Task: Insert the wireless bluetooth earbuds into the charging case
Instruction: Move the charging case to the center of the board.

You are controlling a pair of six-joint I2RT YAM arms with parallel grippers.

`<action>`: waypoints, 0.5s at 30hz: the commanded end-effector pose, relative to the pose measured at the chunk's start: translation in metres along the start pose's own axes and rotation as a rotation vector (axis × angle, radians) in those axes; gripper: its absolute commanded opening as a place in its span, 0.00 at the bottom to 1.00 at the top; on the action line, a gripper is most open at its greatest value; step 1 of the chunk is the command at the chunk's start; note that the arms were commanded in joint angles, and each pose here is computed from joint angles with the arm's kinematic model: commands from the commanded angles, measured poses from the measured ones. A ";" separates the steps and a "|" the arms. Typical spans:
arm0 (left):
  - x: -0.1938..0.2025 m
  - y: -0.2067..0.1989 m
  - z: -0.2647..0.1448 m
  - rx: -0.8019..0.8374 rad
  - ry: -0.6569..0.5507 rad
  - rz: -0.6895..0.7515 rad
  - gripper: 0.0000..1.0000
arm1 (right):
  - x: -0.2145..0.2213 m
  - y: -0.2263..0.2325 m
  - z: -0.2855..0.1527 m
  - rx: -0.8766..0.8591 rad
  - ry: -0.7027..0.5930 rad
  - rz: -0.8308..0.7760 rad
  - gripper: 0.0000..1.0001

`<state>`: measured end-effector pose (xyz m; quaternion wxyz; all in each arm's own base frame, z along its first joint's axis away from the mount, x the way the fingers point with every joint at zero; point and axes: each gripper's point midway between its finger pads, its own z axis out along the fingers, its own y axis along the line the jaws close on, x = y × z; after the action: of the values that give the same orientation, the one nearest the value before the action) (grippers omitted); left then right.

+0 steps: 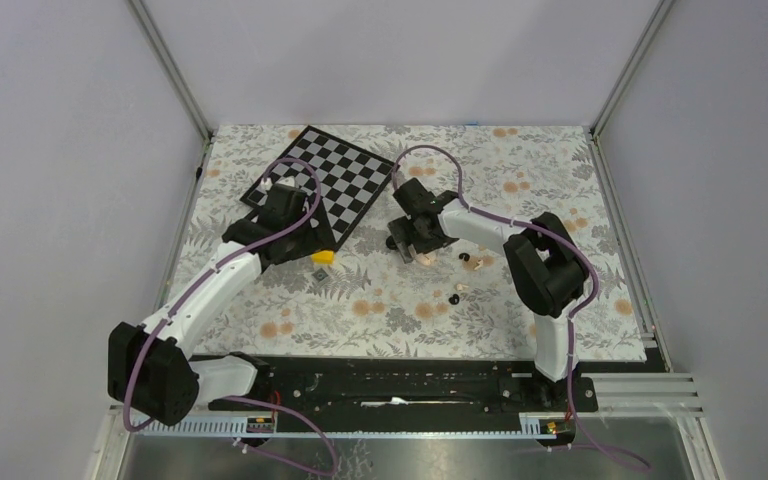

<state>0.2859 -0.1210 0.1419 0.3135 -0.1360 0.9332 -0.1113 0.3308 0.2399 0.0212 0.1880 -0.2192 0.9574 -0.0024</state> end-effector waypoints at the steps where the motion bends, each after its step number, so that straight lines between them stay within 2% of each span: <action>1: -0.003 -0.007 0.003 0.034 0.000 0.001 0.97 | -0.046 -0.012 -0.014 0.091 -0.138 0.129 1.00; 8: -0.002 -0.002 -0.002 0.026 -0.014 0.015 0.98 | -0.054 -0.028 -0.009 0.184 -0.161 0.236 1.00; 15: -0.003 0.000 -0.004 0.021 -0.012 0.041 0.98 | -0.020 -0.044 -0.005 0.269 -0.077 0.240 1.00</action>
<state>0.2831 -0.1221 0.1365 0.3044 -0.1241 0.9379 -0.1110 0.3729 0.2312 0.0376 0.2583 -0.0996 0.9592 -0.0580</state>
